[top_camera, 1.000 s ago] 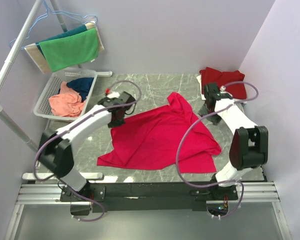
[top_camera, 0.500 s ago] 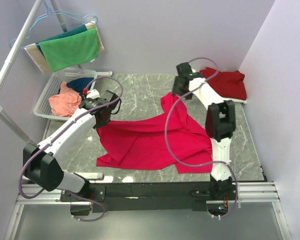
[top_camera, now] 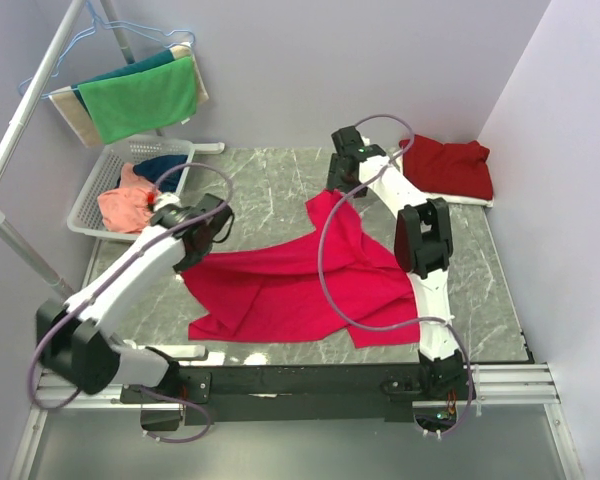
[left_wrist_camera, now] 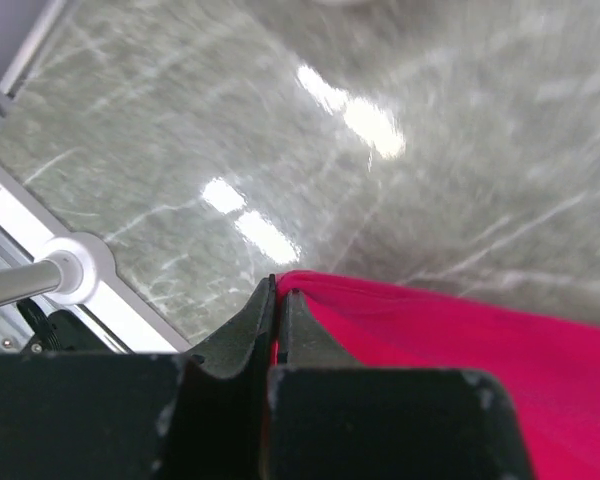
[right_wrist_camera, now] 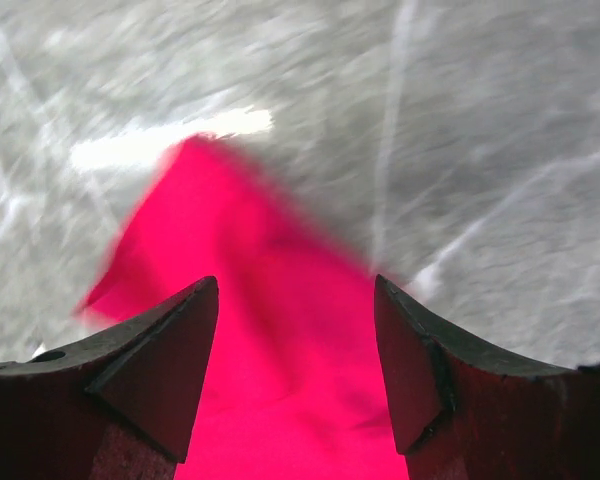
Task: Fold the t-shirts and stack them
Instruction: Flatten the tshirt out
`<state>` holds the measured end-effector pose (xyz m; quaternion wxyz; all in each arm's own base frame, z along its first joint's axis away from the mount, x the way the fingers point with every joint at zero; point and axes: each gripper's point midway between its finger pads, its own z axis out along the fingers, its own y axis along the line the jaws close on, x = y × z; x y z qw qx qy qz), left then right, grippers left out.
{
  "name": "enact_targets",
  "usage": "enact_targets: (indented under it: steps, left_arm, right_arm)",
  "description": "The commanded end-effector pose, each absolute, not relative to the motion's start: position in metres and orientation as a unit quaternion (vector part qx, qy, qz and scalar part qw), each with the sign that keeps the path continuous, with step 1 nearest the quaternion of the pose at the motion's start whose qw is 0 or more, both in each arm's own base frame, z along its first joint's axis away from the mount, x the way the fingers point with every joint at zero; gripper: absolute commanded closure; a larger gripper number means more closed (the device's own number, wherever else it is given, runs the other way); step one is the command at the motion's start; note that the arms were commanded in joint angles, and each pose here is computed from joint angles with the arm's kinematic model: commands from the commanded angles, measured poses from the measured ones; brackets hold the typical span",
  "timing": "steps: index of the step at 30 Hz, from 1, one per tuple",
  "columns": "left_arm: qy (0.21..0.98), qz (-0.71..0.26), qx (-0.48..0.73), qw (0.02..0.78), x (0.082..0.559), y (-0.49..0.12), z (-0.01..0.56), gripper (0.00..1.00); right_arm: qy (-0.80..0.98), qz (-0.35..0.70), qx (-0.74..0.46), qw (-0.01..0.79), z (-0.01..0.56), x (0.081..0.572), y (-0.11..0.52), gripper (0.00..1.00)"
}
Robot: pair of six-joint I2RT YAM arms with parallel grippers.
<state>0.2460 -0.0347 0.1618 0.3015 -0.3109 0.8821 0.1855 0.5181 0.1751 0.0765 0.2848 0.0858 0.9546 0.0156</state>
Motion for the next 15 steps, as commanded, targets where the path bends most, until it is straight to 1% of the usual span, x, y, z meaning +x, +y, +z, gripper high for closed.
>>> enact_targets:
  steps: [1, 4, 6, 8, 11, 15]
  left_arm:
    - [0.823, 0.189, -0.384, 0.373, 0.224, 0.009, 0.210, 0.99]
    - [0.829, 0.195, -0.385, 0.355, 0.225, 0.015, 0.206, 0.99]
    - [0.837, 0.193, -0.383, 0.341, 0.228, 0.009, 0.198, 0.99]
    - [0.850, 0.192, -0.366, 0.326, 0.233, 0.003, 0.188, 0.99]
    - [0.862, 0.171, -0.357, 0.317, 0.241, -0.008, 0.181, 0.99]
    - [0.870, 0.164, -0.341, 0.317, 0.250, -0.014, 0.180, 0.99]
  right_arm:
    - [0.940, 0.015, 0.129, 0.316, 0.093, 0.535, 0.155, 0.30]
    - [0.950, 0.033, 0.106, 0.291, 0.078, 0.540, 0.165, 0.30]
    - [0.954, 0.041, 0.091, 0.281, 0.068, 0.548, 0.176, 0.34]
    - [0.959, 0.047, 0.077, 0.270, 0.062, 0.545, 0.185, 0.37]
    - [0.958, 0.072, 0.050, 0.274, 0.064, 0.541, 0.206, 0.39]
    - [0.959, 0.092, 0.019, 0.266, 0.065, 0.521, 0.225, 0.40]
